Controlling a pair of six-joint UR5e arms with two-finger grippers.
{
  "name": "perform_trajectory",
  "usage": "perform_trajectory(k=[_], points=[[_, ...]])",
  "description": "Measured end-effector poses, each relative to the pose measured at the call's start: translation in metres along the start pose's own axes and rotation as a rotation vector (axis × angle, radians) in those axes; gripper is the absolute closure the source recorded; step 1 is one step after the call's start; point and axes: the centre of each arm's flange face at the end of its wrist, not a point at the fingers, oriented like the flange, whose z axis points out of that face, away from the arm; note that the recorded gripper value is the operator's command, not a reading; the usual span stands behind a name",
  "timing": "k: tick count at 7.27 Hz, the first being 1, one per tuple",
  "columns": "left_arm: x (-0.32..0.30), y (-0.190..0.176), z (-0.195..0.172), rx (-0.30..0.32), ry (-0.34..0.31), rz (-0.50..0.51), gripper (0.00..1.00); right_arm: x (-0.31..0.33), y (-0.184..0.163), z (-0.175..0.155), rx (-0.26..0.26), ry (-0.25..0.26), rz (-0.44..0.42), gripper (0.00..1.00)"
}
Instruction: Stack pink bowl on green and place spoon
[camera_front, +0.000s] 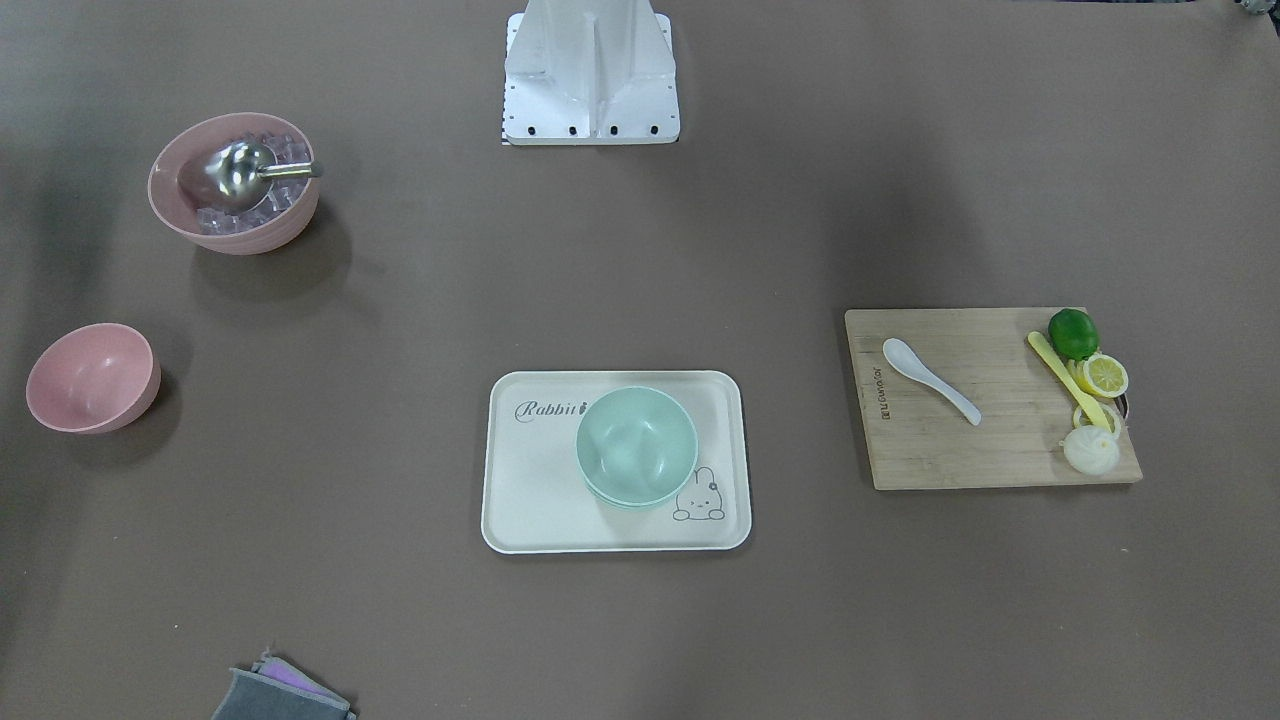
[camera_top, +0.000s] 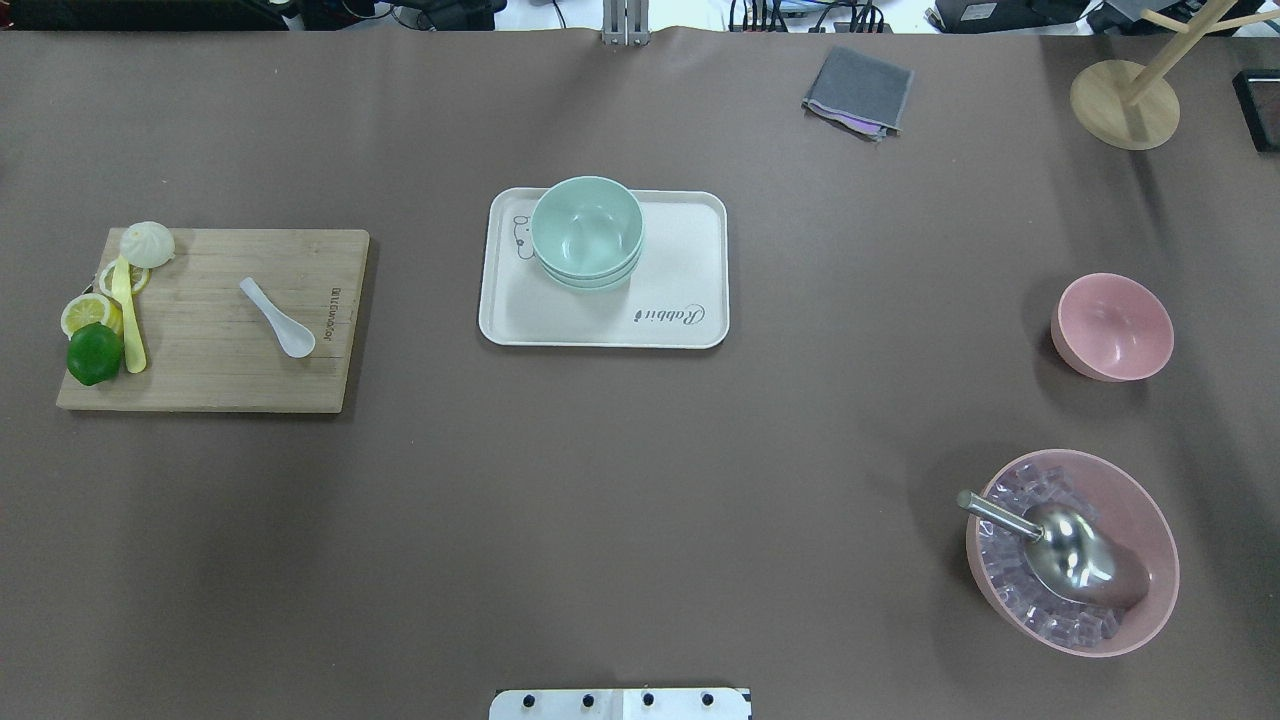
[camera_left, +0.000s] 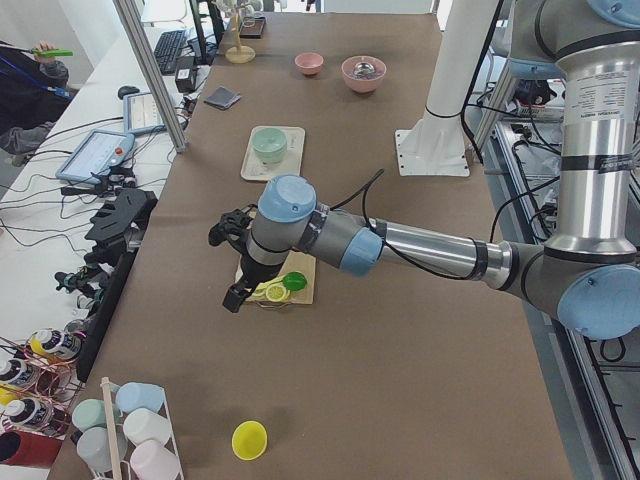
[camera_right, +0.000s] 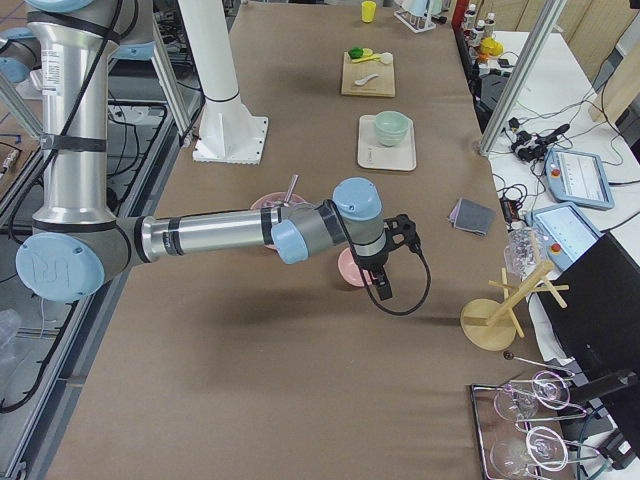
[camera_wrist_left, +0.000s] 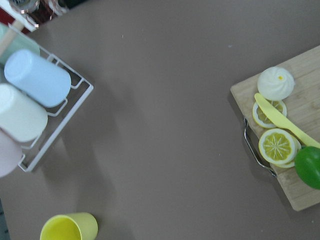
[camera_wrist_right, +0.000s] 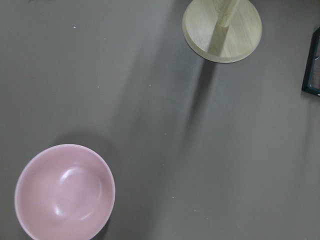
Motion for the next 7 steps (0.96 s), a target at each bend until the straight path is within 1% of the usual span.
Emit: perform_trajectory(k=[1,2,3,4,5,6,7], points=[[-0.002,-0.008,0.005,0.028,0.02,0.027,0.02,-0.009,-0.002,0.004,-0.01,-0.047,0.038,0.0],[0.0,-0.009,0.009,0.043,0.052,0.038,0.02,-0.022,-0.003,0.015,-0.034,-0.077,0.072,0.01],[0.001,-0.007,0.011,0.052,0.073,0.043,0.02,-0.035,-0.003,0.029,-0.065,-0.093,0.105,0.03],[0.002,-0.006,0.012,0.06,0.082,0.048,0.02,-0.046,-0.001,0.043,-0.098,-0.102,0.133,0.04],[0.002,-0.004,0.013,0.064,0.086,0.051,0.02,-0.053,0.003,0.055,-0.123,-0.097,0.156,0.04],[0.003,-0.004,0.012,0.066,0.088,0.052,0.02,-0.057,0.006,0.069,-0.136,-0.081,0.174,0.04],[0.003,-0.004,0.012,0.068,0.088,0.054,0.02,-0.057,0.011,0.092,-0.122,-0.073,0.188,0.06]])
